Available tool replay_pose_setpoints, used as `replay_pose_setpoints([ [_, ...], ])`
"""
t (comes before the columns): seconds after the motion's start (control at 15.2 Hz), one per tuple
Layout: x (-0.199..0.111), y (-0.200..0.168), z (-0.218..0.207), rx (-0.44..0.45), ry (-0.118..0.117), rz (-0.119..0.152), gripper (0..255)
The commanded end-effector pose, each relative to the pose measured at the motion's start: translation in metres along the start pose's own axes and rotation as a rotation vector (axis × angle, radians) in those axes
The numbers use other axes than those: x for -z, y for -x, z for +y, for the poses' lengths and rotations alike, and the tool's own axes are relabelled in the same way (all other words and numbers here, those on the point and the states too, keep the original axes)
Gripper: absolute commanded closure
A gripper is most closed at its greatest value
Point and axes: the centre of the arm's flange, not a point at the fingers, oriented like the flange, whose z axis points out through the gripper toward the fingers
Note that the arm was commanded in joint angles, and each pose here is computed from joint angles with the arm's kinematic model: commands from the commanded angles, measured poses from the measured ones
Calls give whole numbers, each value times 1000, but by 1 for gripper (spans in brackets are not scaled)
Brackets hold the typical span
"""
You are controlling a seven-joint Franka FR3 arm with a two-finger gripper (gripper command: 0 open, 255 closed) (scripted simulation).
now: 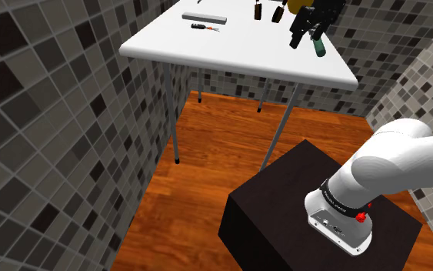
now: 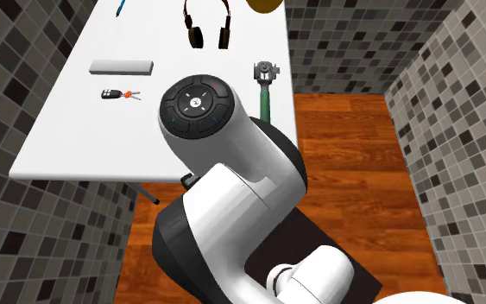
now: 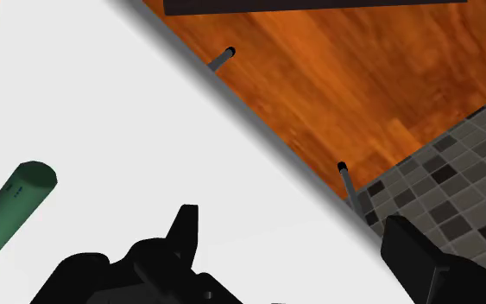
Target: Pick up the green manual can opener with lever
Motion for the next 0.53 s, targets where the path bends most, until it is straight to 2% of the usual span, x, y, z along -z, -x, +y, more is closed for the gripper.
replay_pose_setpoints([
  [0.0,0,0,0,0,0,0,0],
  [0.46,-23,-61,69,-212,11,-38,0],
])
